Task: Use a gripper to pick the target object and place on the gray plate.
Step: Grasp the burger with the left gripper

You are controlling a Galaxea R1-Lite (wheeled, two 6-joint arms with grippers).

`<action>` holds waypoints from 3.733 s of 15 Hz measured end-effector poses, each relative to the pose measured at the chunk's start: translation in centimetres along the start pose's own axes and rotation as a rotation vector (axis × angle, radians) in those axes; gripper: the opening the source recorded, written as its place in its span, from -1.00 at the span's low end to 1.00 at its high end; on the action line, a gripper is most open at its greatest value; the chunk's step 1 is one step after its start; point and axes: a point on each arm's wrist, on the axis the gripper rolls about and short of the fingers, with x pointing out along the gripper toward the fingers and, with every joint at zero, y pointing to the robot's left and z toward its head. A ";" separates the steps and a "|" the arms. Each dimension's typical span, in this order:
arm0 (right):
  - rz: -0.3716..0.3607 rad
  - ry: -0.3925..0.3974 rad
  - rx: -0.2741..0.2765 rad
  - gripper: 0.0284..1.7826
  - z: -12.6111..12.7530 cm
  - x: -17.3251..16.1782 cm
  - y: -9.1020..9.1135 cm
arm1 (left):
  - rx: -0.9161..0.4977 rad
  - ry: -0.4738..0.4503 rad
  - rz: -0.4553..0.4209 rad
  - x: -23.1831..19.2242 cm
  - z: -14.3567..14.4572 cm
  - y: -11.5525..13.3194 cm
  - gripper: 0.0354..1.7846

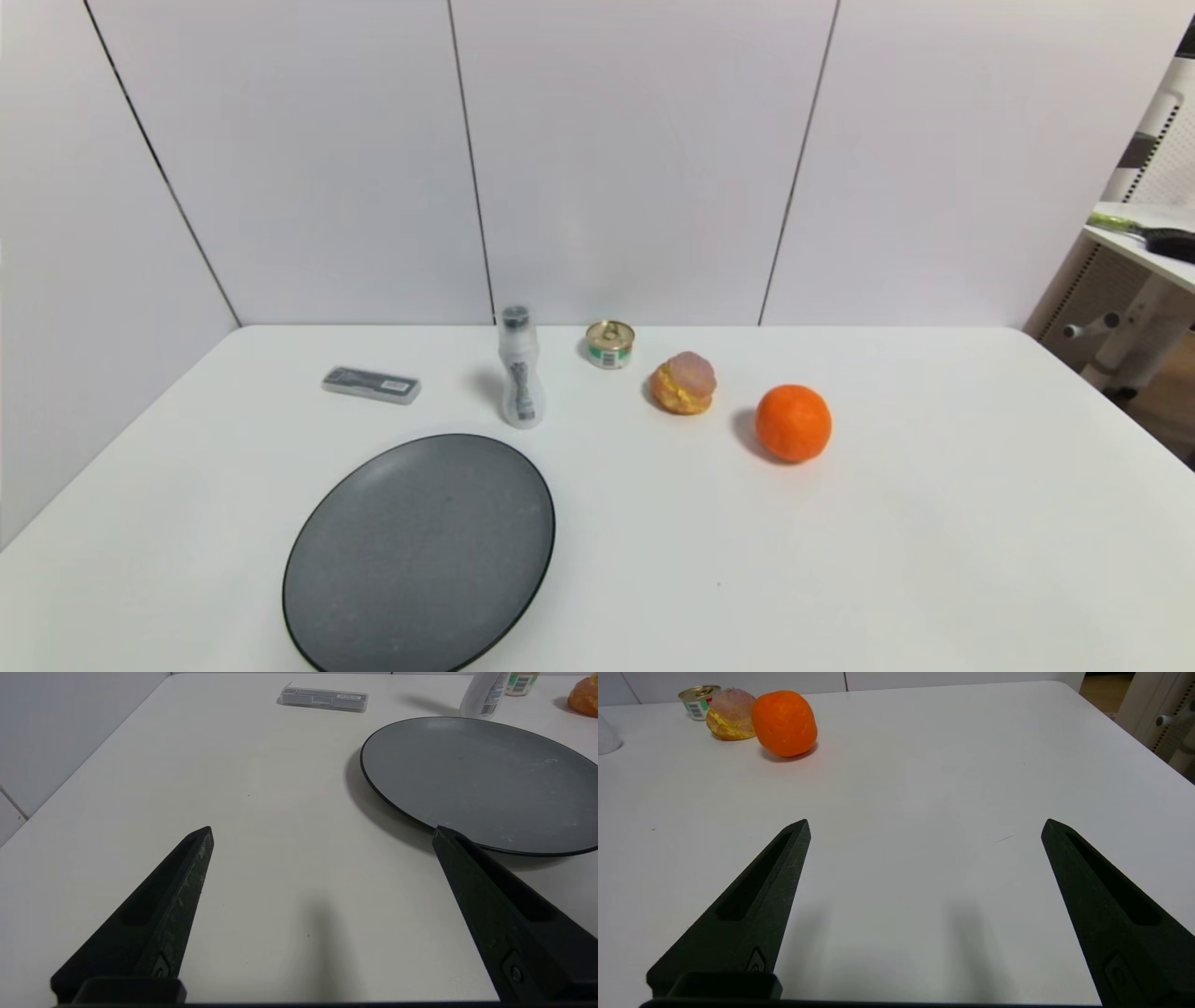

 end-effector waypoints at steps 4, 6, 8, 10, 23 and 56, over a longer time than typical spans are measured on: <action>0.000 0.000 0.000 0.92 0.0 0.0 0.0 | 0.000 0.000 0.000 0.0 0.0 0.0 0.89; 0.000 0.000 0.001 0.92 0.0 0.0 0.0 | 0.000 0.000 0.000 0.0 0.0 0.0 0.89; 0.000 0.000 0.000 0.92 0.0 0.0 0.0 | 0.000 0.000 0.000 0.0 0.0 0.0 0.89; 0.000 0.000 0.000 0.92 0.0 0.0 0.0 | 0.000 0.000 0.000 0.0 0.0 0.0 0.89; 0.000 0.000 0.000 0.92 0.0 0.0 0.0 | 0.145 0.099 -0.036 0.5 6.6 -0.2 0.89; 0.000 0.000 0.001 0.92 0.0 0.0 0.0 | 0.562 0.411 -1.062 30.4 11.9 -25.1 0.89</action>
